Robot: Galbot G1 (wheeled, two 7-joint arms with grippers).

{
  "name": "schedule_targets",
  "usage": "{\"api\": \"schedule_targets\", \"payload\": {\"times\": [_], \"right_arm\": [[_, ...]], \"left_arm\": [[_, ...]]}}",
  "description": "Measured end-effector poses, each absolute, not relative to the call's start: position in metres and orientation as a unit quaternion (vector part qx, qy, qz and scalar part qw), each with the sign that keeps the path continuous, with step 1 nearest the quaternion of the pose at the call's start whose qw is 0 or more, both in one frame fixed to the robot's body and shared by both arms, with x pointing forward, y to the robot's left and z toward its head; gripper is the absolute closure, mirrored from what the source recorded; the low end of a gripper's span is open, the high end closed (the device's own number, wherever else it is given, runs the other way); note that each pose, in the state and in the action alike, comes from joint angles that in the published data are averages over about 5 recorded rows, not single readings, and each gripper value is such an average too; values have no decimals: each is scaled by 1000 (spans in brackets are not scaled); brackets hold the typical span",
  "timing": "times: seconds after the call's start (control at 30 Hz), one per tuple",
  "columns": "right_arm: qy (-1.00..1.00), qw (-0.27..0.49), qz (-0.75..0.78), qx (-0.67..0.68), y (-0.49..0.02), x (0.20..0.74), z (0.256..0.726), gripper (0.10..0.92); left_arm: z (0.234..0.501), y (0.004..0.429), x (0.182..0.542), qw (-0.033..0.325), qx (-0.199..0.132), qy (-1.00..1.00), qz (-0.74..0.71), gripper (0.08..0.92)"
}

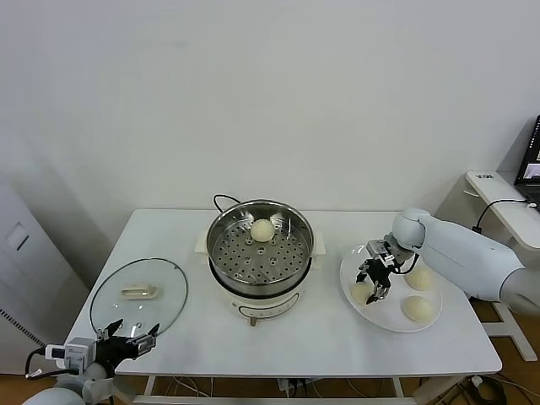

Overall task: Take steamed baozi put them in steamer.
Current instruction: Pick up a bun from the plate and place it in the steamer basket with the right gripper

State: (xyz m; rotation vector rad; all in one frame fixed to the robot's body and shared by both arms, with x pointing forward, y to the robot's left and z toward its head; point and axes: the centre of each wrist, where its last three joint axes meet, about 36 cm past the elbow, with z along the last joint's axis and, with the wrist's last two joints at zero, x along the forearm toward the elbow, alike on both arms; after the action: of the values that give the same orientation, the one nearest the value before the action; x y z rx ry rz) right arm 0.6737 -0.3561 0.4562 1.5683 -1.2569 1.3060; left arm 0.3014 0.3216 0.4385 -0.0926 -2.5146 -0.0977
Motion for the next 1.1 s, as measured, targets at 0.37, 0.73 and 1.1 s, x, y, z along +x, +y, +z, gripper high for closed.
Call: {"api": "schedule_targets", "payload": {"times": [0.37, 0.73, 1.1], "right_arm": [[-478, 366, 518, 607, -356, 679, 486, 554], [-490, 343, 536, 596, -325, 704, 597, 547], [-532, 320, 517, 589, -273, 707, 700, 547]], "left_arm": [[438, 321, 302, 307, -33, -950, -37, 177], [435, 322, 303, 309, -32, -950, -37, 177], [433, 320, 303, 311, -33, -949, -40, 177]]}}
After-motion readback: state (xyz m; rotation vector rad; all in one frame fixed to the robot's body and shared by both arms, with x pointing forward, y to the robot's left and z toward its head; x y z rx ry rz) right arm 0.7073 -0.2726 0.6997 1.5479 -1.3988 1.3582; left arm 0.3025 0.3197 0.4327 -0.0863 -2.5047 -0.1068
